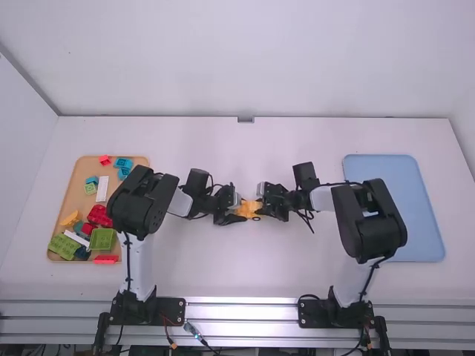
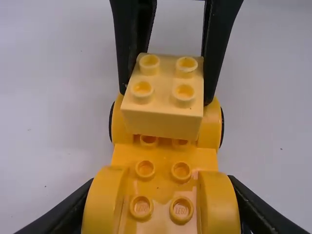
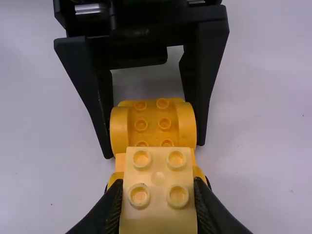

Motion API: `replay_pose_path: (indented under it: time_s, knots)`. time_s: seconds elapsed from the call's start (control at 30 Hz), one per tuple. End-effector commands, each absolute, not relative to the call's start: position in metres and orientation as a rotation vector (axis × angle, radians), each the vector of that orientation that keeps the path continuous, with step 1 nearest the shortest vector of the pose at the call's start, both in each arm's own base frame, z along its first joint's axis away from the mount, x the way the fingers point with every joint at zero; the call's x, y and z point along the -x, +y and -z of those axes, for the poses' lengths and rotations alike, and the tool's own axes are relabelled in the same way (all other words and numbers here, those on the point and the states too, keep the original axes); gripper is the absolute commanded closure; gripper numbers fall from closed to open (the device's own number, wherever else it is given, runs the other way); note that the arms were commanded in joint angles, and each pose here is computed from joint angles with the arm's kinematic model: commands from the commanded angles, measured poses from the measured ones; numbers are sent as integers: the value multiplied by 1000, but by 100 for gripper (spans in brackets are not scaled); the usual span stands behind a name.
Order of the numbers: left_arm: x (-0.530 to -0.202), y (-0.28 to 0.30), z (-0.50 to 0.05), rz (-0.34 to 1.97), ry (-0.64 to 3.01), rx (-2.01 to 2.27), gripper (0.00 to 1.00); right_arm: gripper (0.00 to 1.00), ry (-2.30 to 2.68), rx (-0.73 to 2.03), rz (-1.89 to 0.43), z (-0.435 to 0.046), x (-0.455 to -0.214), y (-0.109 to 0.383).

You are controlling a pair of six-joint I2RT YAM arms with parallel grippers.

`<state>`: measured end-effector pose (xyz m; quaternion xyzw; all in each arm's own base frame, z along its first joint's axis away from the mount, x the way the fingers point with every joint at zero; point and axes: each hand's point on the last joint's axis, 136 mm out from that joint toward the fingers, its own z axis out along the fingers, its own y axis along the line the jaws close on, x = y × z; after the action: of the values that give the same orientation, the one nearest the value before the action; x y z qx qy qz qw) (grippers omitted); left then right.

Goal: Assemble lego blocks to make yellow taxi

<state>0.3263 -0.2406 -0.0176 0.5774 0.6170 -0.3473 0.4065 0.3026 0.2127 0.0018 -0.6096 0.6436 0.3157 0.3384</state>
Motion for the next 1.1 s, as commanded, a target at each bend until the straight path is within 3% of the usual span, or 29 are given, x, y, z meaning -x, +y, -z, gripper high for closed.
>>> replay_pose_path:
  time_s: [0.0,0.47,0.77,0.93,1.07]
  knots:
    - [-319,-233,40,868,1695,-1438,64,94,1697,1597,-758,-2,-310,208]
    - [-319,-233,40,871,1694,-1438,63,56,1695,1594,-764,-3,-310,208]
    - [-319,-233,40,869,1695,-1438,63,51,1666,1578,-805,-9,-309,212]
    - [-319,-233,40,869,1695,-1438,63,43,1556,1533,-894,-35,-316,220]
    - [-319,-233,40,871,1694,-1437,63,42,1495,1501,-948,-50,-319,222]
